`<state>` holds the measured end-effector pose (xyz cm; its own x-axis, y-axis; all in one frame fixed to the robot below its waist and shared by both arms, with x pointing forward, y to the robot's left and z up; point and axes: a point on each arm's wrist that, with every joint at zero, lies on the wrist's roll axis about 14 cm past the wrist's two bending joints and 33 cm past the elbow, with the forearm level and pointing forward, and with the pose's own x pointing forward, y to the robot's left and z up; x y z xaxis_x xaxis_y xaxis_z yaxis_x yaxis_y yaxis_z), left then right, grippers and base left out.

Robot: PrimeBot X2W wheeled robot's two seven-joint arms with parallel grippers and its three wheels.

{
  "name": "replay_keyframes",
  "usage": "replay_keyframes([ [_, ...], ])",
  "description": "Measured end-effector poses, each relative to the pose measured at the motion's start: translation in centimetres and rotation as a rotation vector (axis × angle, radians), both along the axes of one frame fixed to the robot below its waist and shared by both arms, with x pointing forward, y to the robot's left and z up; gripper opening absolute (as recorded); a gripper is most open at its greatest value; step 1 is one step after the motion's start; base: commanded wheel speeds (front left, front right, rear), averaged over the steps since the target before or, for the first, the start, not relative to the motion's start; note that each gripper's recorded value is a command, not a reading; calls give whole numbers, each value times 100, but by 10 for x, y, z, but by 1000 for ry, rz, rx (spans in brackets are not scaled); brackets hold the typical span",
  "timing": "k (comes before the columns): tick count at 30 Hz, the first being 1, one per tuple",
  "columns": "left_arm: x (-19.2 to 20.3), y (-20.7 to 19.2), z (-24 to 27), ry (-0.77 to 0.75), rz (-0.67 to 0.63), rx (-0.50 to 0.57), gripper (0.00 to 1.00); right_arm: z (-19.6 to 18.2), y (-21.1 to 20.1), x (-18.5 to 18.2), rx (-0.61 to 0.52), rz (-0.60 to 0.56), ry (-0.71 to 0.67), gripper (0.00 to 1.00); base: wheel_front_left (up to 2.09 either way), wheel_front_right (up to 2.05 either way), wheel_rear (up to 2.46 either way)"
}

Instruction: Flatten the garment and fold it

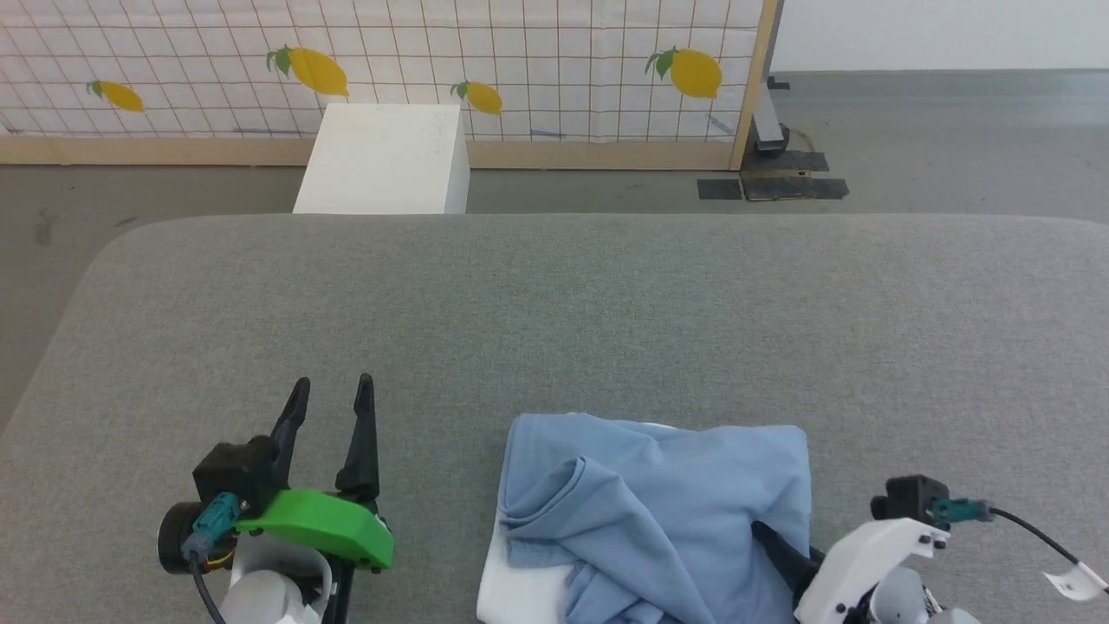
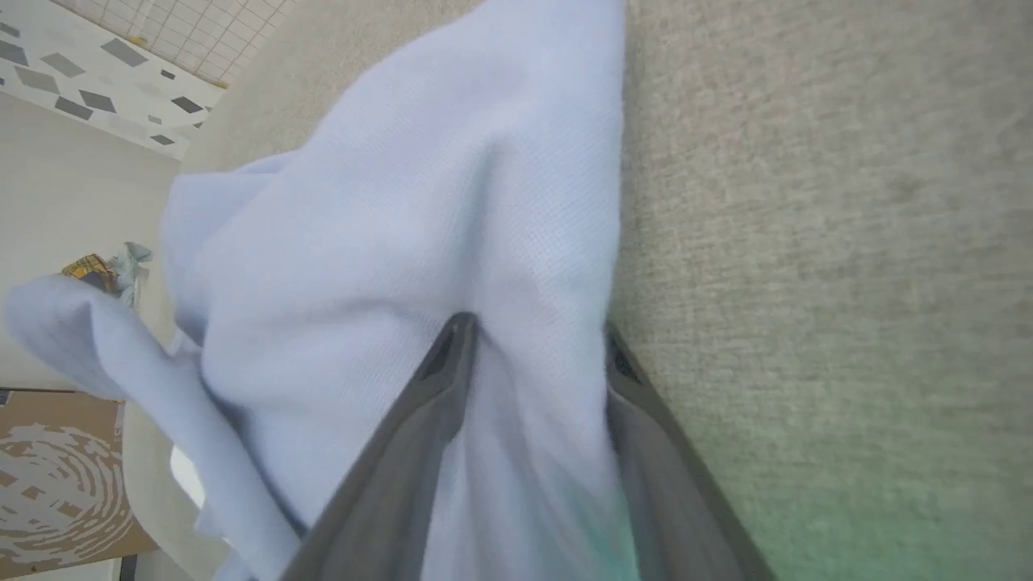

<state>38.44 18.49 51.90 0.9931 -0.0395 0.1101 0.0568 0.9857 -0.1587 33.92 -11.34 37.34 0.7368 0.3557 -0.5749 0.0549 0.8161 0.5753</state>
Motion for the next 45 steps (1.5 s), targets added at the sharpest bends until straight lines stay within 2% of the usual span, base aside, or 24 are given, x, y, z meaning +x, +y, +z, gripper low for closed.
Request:
replay_keyframes([
  [4, 0, 0, 0, 1, 1, -2, 100, 2, 8, 1, -54, 67, -6, 0, 0, 0, 0],
  [7, 1, 0, -2, 5, 2, -4, 100, 11, 10, 6, -155, 137, -53, 0, 0, 0, 0],
  [14, 14, -12, -2, 3, -32, -9, 100, 95, 17, 52, -581, 341, -359, 0, 0, 0, 0],
  [17, 23, -25, -1, -5, -62, -12, 100, 123, -4, 68, -798, 383, -450, 0, 0, 0, 0],
  [22, 44, -48, 5, -28, -126, -3, 100, 139, -58, 82, -976, 359, -429, 0, 0, 0, 0],
  [27, 70, -79, 13, -65, -211, 1, 100, 150, -144, 94, -1177, 281, -337, 0, 0, 0, 0],
  [30, 83, -97, 11, -75, -256, 3, 100, 151, -196, 95, -1257, 219, -250, 0, 0, 0, 0],
  [39, 120, -132, -21, -37, -353, 1, 100, 147, -313, 81, -1384, 3, -54, 0, 0, 0, 0],
  [45, 133, -138, -54, 28, -383, 9, 100, 140, -354, 78, -1433, -96, -11, 0, 0, 0, 0],
])
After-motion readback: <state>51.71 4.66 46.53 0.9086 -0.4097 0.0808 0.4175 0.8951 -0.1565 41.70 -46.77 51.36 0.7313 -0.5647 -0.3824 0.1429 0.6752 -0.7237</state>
